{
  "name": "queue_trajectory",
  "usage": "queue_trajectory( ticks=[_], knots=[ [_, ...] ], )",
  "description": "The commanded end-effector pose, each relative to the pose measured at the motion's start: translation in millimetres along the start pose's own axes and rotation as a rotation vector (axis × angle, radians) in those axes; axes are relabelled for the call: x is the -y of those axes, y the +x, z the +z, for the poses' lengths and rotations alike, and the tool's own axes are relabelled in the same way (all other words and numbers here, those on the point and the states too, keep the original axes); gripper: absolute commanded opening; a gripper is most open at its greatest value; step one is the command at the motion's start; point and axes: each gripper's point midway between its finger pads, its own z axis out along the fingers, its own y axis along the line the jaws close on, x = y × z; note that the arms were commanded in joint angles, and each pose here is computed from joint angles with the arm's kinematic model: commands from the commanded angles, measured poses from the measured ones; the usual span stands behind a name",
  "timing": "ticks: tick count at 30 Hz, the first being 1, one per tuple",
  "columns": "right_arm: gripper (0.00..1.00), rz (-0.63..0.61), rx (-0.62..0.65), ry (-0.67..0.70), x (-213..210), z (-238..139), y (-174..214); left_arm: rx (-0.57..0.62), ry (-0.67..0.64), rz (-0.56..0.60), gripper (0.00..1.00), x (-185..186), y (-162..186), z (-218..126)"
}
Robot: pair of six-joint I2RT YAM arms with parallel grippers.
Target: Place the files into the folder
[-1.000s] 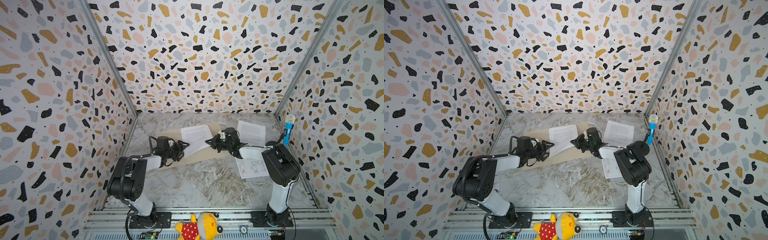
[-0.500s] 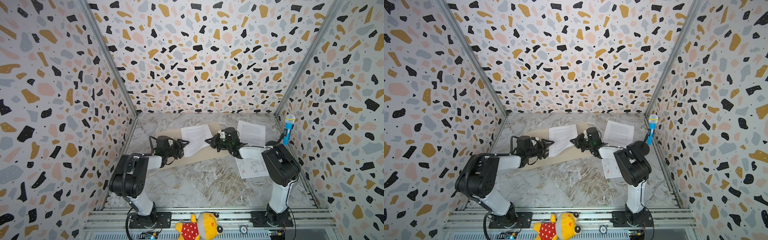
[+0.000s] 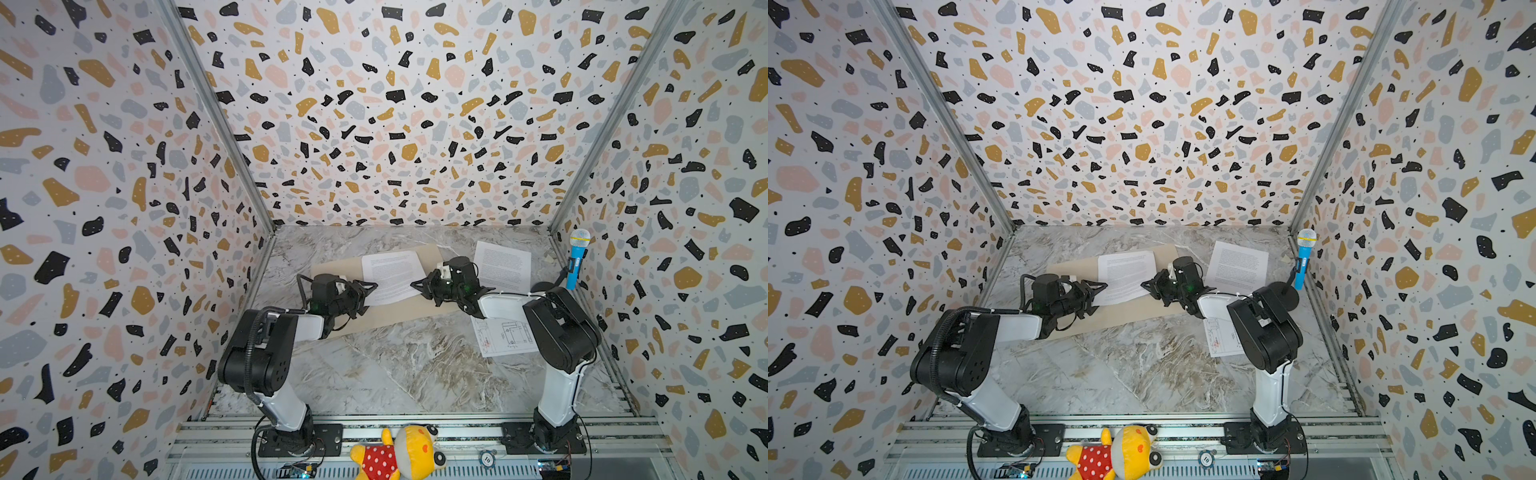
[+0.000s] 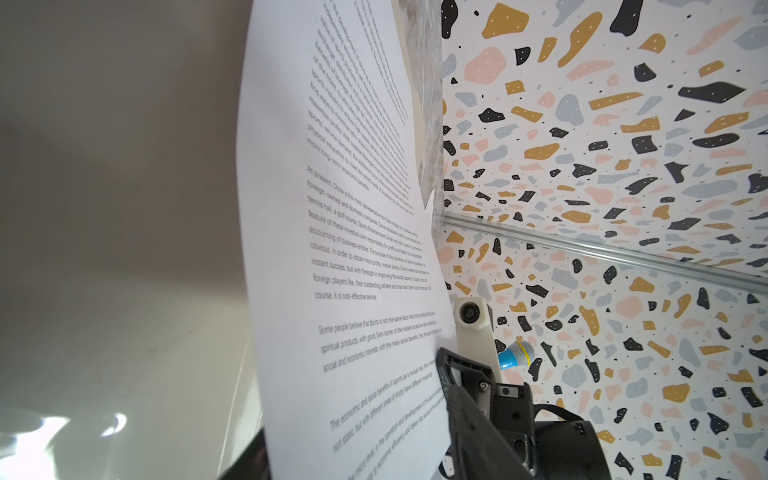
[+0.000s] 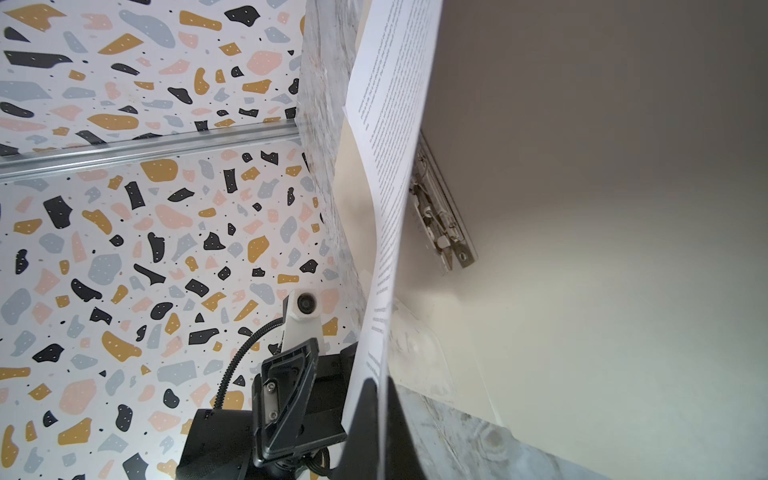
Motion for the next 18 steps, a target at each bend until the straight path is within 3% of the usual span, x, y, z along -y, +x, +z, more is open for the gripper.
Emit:
queue_trajectory(
  ticks=[1, 5, 18],
  knots=[
    [0.03, -0.050, 0.010, 0.001, -10.5, -12.7, 1.9, -0.001, 0.015, 0.021, 0.45, 1.0, 1.4, 0.9],
    [0.04, -0.052, 0.003, 0.011, -6.8, -14.5, 4.5, -0.003, 0.008, 0.020, 0.33, -0.8, 1.2, 2.0],
    [0.06, -0.054, 0.007, 0.016, -2.8, -17.8, 3.9, -0.010, -0.019, 0.018, 0.22, -10.9, 4.1, 1.4]
  ],
)
